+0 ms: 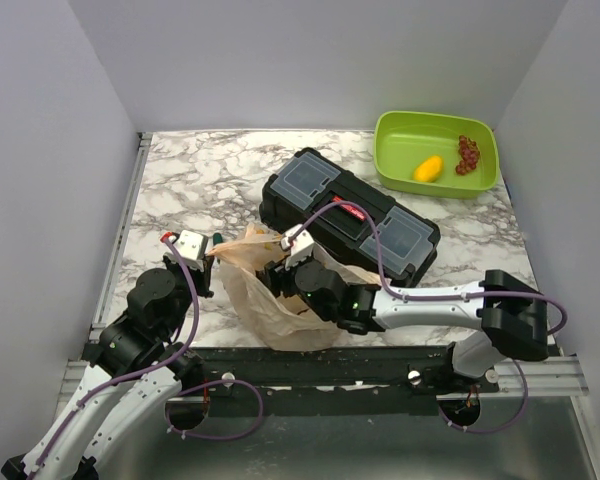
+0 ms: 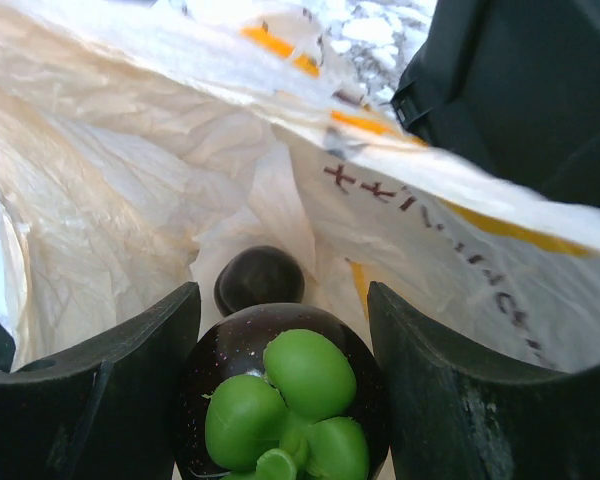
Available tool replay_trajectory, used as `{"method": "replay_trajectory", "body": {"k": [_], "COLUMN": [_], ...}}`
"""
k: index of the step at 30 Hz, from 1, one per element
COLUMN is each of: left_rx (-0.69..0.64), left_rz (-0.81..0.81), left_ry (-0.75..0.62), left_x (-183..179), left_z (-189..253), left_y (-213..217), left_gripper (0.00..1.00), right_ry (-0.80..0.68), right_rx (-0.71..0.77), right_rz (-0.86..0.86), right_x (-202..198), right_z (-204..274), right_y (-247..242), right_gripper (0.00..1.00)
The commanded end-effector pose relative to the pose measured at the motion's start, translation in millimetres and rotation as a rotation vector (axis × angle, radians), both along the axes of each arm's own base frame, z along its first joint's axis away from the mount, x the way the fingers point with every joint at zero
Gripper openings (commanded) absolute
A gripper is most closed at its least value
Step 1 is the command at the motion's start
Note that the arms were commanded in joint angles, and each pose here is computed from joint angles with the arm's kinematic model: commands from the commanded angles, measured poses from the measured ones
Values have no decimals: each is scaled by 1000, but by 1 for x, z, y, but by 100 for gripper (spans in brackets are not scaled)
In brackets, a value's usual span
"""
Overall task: Take the fake fruits out of the plastic bag
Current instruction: Take out the fake fruit from the plastic bag.
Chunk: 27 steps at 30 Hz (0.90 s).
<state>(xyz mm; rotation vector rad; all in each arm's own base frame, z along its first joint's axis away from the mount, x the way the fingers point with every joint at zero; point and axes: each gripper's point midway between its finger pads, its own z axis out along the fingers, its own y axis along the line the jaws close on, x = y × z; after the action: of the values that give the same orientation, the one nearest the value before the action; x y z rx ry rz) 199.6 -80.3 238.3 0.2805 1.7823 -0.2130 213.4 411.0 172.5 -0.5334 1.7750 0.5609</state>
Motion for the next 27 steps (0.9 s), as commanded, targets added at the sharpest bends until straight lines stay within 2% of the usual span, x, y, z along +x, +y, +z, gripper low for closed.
{"method": "replay_trajectory", "body": {"k": [1, 11, 20, 23, 27], "left_rx": [-16, -18, -24, -23, -24], "left_rz": [14, -9, -5, -32, -45], "left_ry": [-15, -8, -18, -8, -3], "left_x": [1, 0, 0, 0, -1], "left_z": [3, 2, 3, 2, 2], "left_y": [2, -2, -1, -7, -9], "left_gripper": [0, 0, 0, 0, 0], "right_ry": [-51, -26, -51, -30, -132], "right_rx": [104, 292, 402, 468, 587], "right_rz": [-93, 121, 75, 114, 183], "right_x": [16, -15, -7, -8, -8], "right_z": [49, 113, 145, 148, 165], "right_y": [-10, 9, 5, 24, 48], "right_gripper": [5, 4, 4, 4, 1]}}
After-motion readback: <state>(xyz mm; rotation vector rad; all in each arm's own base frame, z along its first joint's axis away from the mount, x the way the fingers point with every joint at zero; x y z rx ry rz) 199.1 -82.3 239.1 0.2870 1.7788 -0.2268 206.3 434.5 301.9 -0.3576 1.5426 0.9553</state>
